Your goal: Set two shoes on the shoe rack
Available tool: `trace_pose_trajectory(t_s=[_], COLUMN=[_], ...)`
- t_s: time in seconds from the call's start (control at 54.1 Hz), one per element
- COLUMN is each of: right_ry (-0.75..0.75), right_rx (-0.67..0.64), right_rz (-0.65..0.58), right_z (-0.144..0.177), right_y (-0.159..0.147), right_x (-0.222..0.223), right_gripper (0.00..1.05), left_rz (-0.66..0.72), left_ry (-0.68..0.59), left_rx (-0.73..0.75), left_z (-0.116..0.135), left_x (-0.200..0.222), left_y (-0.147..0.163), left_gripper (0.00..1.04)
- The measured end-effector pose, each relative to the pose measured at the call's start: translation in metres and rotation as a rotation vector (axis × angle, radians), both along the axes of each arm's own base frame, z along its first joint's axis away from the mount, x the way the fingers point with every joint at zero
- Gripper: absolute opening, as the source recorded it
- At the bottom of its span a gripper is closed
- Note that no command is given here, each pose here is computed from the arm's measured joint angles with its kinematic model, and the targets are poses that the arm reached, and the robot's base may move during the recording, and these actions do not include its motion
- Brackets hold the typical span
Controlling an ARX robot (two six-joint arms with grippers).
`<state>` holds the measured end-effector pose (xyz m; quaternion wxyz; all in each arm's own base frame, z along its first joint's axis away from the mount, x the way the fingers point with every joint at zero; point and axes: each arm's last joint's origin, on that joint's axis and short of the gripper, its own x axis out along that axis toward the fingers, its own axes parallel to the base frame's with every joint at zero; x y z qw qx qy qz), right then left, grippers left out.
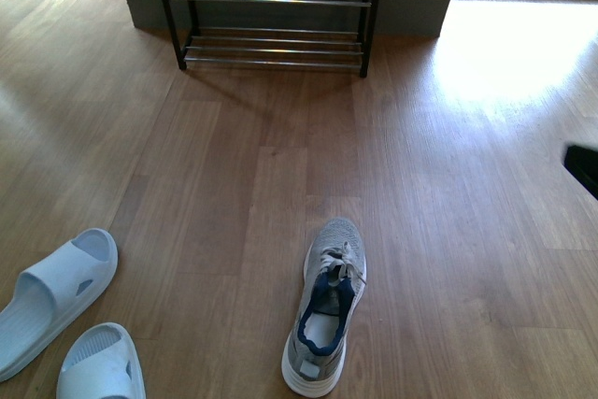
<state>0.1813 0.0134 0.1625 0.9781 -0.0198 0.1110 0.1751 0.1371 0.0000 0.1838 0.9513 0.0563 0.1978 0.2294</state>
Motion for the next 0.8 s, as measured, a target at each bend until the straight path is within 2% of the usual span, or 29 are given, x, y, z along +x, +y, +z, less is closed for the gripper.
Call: trace_pose_trajectory(t_s=[0.166, 0.222, 0.388, 0.629, 0.795], right_ry=[0.087, 0.187, 0.300, 0.402, 0.493], right_rx=[-0.093, -0.127, -0.187, -0.281, -0.325], right_rz=[-0.033, -0.050, -0.063, -0.045, -0.035], right_z=[-0.027, -0.055, -0.098, -0.150, -0.185], right_y=[0.003, 0.003, 0.005, 0.012, 0.020], right_x=[0.066, 0.091, 0.127, 0.161, 0.164], right_gripper=[0.96, 0.96, 0.96, 0.96, 0.96], left_rz=[0.000, 0.000, 0.000, 0.000, 0.000], left_ry=[0.000, 0.000, 0.000, 0.000, 0.000], left_rx=[0.000, 0.000, 0.000, 0.000, 0.000], left_z=[0.000, 0.000, 0.000, 0.000, 0.000], left_x=[0.000, 0.000, 0.000, 0.000, 0.000], left_y=[0.000, 0.000, 0.000, 0.000, 0.000], left_gripper=[0.02, 0.02, 0.02, 0.02, 0.02])
